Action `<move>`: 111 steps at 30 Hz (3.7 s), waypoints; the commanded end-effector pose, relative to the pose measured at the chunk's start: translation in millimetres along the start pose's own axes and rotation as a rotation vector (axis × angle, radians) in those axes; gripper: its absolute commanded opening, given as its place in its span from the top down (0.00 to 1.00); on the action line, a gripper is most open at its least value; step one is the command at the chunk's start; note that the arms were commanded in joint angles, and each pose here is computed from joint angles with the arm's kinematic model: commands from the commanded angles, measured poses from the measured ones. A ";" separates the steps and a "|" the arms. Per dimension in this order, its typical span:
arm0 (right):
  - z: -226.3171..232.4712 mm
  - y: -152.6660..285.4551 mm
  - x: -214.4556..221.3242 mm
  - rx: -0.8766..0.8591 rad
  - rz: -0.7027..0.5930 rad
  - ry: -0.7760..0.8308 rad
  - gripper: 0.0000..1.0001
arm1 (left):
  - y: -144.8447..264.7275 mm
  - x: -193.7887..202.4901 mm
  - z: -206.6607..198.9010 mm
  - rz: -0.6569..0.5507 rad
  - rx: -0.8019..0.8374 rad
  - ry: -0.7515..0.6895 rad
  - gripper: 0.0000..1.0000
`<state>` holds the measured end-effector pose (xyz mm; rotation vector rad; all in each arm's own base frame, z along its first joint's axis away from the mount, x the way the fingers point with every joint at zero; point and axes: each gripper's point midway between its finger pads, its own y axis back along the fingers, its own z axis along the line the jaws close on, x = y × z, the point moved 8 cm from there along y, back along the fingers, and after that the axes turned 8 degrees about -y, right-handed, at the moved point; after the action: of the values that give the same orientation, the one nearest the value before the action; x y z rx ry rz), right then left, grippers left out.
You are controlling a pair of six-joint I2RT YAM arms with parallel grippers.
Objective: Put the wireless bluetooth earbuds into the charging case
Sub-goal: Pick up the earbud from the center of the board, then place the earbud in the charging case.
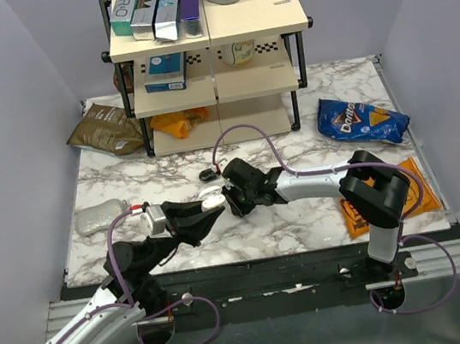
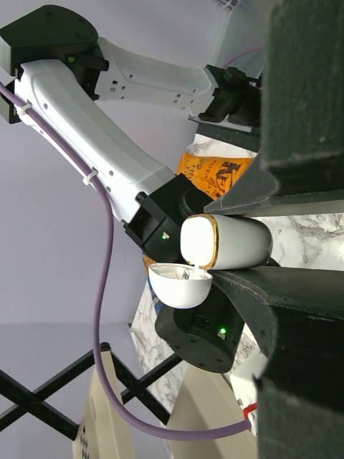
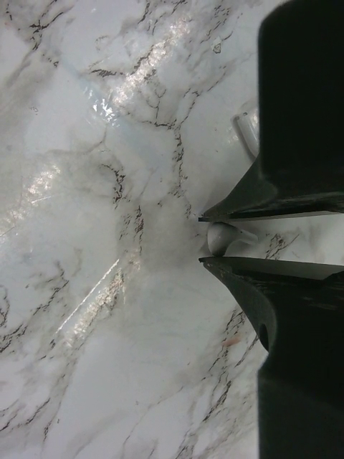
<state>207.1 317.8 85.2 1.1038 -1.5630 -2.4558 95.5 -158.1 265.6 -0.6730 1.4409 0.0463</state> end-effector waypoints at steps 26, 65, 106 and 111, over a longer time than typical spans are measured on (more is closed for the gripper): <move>-16.1 -0.6 41.7 0.104 0.116 -0.048 0.58 | -1.0 -12.2 -2.7 -0.038 0.004 0.001 1.00; -17.8 77.7 -17.0 0.188 -0.197 -0.137 0.99 | -6.3 -20.9 -0.1 -0.052 -0.009 -0.043 1.00; 40.5 390.2 -115.0 -0.268 -1.110 0.257 0.99 | -155.7 -42.5 29.2 -0.351 0.263 -0.208 1.00; 45.2 371.1 -118.1 -0.251 -1.086 0.281 0.99 | -150.5 -36.7 28.5 -0.328 0.254 -0.169 1.00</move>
<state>144.5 204.4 461.9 2.5178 -0.5739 -2.7116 190.8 -263.3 339.0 -0.6306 1.2088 -0.2048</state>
